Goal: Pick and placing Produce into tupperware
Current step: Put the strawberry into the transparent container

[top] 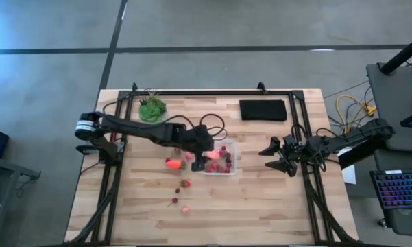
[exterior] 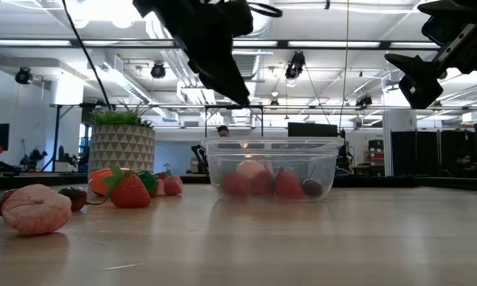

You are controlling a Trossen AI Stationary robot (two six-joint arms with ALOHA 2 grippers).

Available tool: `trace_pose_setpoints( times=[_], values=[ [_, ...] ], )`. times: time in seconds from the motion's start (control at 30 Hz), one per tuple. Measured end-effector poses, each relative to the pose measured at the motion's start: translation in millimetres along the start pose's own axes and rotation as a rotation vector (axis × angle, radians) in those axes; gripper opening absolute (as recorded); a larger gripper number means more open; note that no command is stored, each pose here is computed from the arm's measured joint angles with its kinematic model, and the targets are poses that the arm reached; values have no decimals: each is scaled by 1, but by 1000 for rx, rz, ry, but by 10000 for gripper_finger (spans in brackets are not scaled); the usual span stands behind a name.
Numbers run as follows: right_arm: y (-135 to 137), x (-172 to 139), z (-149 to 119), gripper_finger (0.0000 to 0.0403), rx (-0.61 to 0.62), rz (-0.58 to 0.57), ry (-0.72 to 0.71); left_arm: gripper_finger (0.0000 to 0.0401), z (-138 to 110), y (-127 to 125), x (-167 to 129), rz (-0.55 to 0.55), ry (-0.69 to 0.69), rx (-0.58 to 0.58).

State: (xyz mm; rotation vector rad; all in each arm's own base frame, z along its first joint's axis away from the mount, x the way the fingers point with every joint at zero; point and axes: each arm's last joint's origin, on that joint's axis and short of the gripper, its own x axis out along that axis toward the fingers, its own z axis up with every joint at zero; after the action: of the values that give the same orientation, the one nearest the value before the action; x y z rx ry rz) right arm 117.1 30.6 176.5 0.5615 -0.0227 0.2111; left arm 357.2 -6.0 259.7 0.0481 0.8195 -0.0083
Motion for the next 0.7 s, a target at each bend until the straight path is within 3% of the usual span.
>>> trace_pose_setpoints(
  times=[0.07, 0.2, 0.27, 0.33, 0.5, 0.6, 0.7],
  values=[
    [0, 0, 0, 299, 0, 0, 0, 252, 1, 2, -9, 47, 46, 16],
    [0, 0, 0, 302, 0, 0, 0, 264, -14, 16, -38, 178, 275, 124],
    [0, 0, 0, 301, 0, 0, 0, 263, -25, 27, -46, 221, 372, 111],
    [0, 0, 0, 299, 0, 0, 1, 259, -33, 42, -49, 260, 430, -27],
    [0, 0, 0, 298, 0, 0, 0, 242, -55, 89, -42, 407, 489, -642],
    [0, 0, 0, 301, 0, 0, 0, 231, -62, 102, -34, 347, 490, -800],
    [0, 0, 0, 302, 0, 0, 0, 224, -69, 104, -25, 345, 495, -825]
  ],
)
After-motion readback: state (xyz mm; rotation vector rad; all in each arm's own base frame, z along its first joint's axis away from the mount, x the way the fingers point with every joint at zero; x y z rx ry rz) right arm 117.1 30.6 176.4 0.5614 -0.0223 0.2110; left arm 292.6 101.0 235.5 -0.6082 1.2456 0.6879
